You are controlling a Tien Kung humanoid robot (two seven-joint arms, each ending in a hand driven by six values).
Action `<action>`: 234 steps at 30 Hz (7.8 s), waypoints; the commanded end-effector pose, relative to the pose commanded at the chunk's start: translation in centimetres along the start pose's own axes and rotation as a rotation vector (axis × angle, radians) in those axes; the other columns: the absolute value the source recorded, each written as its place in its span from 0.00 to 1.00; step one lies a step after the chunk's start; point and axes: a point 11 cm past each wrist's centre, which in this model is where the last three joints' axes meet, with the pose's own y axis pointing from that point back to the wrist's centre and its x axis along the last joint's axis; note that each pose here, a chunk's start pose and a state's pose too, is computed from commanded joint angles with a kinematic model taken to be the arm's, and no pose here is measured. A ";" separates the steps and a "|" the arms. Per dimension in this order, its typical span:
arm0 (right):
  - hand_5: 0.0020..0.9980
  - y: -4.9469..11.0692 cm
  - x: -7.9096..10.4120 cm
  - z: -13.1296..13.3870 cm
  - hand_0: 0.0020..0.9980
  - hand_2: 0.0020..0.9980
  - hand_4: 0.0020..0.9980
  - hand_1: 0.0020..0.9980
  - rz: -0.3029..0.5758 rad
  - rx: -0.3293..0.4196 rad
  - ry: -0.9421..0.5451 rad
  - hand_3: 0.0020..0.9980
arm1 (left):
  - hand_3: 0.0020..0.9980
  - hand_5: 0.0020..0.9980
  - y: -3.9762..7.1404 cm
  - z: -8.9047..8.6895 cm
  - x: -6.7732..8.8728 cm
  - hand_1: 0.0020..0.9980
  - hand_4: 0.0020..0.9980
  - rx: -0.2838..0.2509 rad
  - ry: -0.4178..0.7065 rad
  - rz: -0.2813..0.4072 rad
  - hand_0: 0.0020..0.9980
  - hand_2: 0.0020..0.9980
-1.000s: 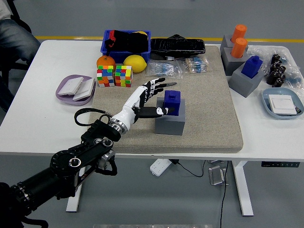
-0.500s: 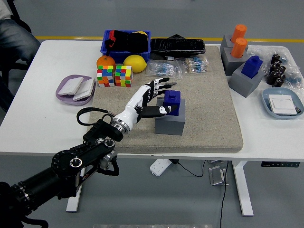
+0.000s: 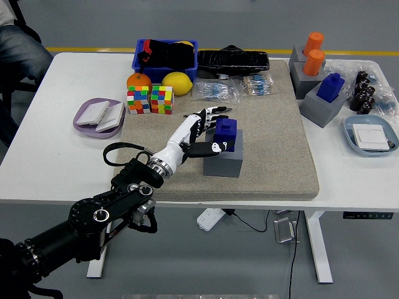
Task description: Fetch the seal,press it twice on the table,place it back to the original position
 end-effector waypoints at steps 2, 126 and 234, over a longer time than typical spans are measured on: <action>0.52 0.0 0.0 0.0 0.89 0.73 0.83 0.75 0.000 0.000 0.000 0.75 | 0.84 0.00 0.0 0.0 0.1 0.79 0.84 -0.001 -0.003 0.005 0.88 0.77; 0.52 0.0 0.6 0.4 0.89 0.73 0.85 0.75 -0.002 0.009 -0.024 0.75 | 0.78 0.00 8.3 -8.1 13.2 0.57 0.63 0.093 -0.023 0.498 0.82 0.52; 0.53 0.3 1.1 -1.1 0.89 0.73 0.86 0.75 0.001 0.033 -0.004 0.75 | 0.77 0.00 -1.3 1.6 1.9 0.57 0.63 -0.027 -0.116 0.001 0.82 0.51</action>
